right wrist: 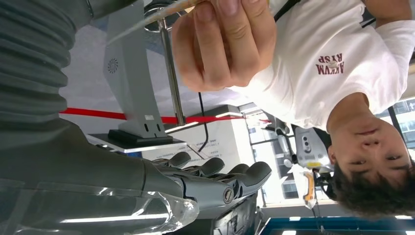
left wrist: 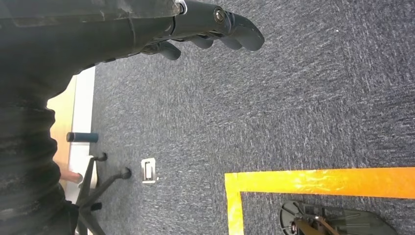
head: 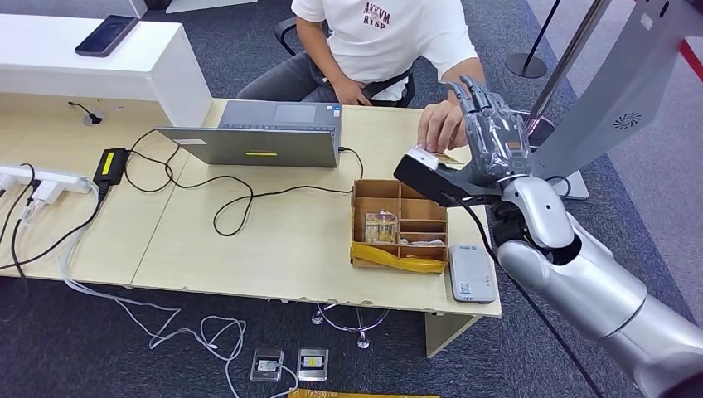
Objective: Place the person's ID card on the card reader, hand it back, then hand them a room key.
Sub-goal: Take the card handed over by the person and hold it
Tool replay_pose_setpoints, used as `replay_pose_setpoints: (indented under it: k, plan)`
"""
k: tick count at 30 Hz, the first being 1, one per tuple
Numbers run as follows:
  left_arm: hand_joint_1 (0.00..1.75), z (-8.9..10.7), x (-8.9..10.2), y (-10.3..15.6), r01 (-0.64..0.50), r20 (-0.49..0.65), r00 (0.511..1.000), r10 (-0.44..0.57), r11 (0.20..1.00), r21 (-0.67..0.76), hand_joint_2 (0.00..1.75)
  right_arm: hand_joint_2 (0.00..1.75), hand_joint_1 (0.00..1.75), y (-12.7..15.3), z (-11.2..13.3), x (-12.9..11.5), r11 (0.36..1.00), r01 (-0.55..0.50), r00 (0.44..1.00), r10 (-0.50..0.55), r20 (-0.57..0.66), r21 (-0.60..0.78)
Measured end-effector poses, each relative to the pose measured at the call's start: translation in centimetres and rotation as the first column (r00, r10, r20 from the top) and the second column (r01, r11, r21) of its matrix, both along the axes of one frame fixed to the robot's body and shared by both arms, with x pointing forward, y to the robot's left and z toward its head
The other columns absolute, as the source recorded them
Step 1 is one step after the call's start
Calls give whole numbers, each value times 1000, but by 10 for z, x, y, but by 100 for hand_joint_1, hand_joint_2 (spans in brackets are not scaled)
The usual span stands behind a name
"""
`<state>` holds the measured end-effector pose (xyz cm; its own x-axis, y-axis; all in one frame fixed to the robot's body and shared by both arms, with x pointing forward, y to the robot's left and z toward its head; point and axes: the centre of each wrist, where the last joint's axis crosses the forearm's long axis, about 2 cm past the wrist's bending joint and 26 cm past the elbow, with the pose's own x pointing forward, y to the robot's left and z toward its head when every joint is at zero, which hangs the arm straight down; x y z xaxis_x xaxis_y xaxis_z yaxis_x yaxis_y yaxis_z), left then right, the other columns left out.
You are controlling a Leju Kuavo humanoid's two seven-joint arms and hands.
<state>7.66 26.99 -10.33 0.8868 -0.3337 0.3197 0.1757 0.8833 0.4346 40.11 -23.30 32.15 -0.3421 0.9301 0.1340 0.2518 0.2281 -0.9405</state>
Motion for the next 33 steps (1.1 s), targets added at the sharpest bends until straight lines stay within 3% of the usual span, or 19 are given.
replay_pose_setpoints:
  k: [1,3,33]
  plan:
    - [0,0,0,0,0,0,1000,0,1000,0,175,175,106,1,-1,0,1000,-1,1000,1,-2,-3]
    - [0,0,0,0,-2,-1,1000,2,1000,0,175,175,175,2,-3,1,1000,-3,1000,3,-6,-8]
    - [0,0,-3,0,-8,-1,1000,8,1000,5,175,175,175,5,-11,5,1000,1,999,-2,-35,-19]
